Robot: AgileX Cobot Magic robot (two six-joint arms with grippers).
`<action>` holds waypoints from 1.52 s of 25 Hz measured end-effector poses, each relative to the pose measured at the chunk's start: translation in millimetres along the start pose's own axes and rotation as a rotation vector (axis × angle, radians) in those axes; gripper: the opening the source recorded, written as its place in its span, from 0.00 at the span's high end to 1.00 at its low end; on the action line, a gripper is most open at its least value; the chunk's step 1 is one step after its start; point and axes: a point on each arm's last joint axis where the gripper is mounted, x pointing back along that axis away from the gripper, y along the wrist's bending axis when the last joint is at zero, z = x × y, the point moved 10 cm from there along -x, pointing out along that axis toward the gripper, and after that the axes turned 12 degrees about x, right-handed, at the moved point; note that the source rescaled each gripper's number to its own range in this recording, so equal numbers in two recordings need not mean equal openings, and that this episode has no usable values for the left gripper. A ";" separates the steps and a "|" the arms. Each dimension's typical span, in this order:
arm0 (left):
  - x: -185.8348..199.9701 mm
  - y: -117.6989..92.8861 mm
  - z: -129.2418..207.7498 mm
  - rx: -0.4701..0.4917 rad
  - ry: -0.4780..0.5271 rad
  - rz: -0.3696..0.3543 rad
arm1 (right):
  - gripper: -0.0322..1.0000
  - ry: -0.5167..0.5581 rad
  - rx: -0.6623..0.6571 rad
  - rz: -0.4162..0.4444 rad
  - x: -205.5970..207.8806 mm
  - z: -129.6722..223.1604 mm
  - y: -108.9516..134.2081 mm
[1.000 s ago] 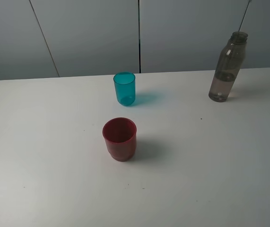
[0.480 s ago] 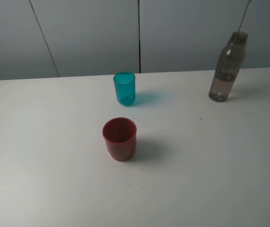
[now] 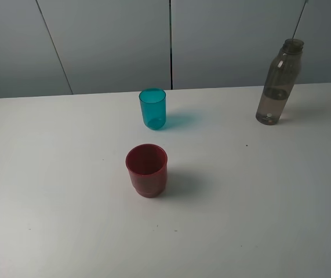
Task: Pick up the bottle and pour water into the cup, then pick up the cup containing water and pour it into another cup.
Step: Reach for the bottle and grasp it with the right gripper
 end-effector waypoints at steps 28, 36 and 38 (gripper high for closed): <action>0.0 0.0 0.0 0.000 0.000 0.000 | 0.00 0.257 0.023 -0.126 -233.6 -29.9 18.9; 0.0 0.0 0.0 0.000 0.000 0.000 | 0.03 0.250 0.030 -0.107 -302.9 5.3 29.0; 0.0 0.0 0.0 0.000 0.000 0.000 | 0.03 0.239 0.028 -0.102 -315.1 13.0 31.2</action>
